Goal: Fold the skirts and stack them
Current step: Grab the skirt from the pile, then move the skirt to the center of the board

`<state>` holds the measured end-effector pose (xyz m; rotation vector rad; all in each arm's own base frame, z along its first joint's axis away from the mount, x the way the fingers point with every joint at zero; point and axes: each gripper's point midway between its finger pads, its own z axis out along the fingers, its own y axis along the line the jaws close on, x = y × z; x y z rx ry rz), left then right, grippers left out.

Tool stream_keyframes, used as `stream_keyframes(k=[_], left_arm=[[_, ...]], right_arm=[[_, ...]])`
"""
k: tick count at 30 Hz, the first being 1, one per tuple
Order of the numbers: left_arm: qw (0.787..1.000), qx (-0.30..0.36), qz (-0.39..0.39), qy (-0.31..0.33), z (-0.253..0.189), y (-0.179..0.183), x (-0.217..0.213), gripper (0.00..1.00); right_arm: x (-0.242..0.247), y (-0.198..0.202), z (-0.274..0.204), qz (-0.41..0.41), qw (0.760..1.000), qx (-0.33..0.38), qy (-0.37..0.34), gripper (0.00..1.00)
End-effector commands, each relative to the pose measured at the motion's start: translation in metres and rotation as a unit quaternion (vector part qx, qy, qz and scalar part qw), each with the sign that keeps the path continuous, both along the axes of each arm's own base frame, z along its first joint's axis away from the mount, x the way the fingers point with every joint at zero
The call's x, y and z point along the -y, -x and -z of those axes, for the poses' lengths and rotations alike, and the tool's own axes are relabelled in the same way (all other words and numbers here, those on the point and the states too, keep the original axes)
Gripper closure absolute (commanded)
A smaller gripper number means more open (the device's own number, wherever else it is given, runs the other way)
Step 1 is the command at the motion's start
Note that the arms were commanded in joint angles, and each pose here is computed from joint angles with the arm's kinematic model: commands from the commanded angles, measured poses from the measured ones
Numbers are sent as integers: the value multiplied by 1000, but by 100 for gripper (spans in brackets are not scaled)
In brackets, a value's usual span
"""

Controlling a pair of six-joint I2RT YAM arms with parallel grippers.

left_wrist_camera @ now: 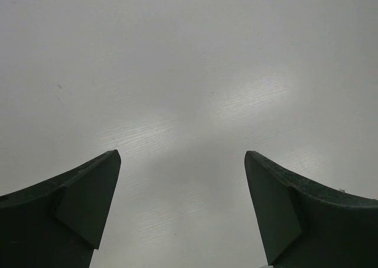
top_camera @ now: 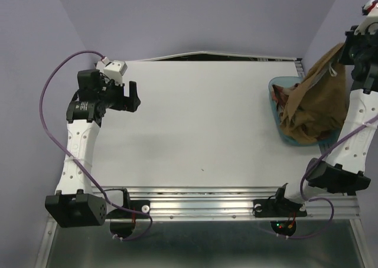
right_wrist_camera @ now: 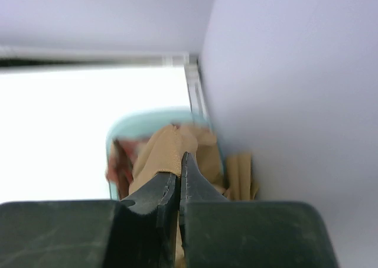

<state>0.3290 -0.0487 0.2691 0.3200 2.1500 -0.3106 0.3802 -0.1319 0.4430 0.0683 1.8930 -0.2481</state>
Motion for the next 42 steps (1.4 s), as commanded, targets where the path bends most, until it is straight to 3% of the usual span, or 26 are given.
stream_keyframes(k=[1,7,10,14,17,21,25,29,30,33,38,39,40,42], left_arm=[[999,53,3,-1,-39,-5,2,1],[996,87,-9,-5,-70,-13,-2,1],[994,111,-10,0,-90,-15,-2,1],[990,139,-15,3,-112,-16,-2,1],[986,164,-18,10,-135,-14,-1,1],[984,175,-9,21,-150,-12,3,1],[983,180,9,33,-155,-11,11,1],[984,174,21,38,-148,-11,15,1],[985,168,27,40,-143,-11,17,1],[987,148,40,47,-126,-12,22,2],[992,106,45,49,-88,-19,23,3],[994,88,46,52,-72,-21,23,3],[994,80,45,54,-66,-22,23,3],[996,53,45,60,-46,-25,24,4]], right_arm=[[-35,24,-120,-56,984,168,15,99],[-84,34,-185,-160,945,281,-43,99],[-107,44,-225,-216,907,355,-75,99],[-128,52,-252,-271,864,393,-158,99],[-142,63,-280,-319,817,431,-214,99],[-161,35,-271,-336,808,412,-254,99],[-217,-5,-215,-359,822,339,-283,99],[-308,-32,-127,-392,839,238,-294,99],[-349,-33,-87,-417,839,192,-292,99],[-404,-40,-12,-425,851,121,-283,99],[-511,-11,134,-463,847,-23,-259,99],[-525,-9,144,-474,842,-27,-257,95],[-550,-2,169,-491,832,-53,-251,70],[-568,-1,185,-503,829,-66,-236,39]])
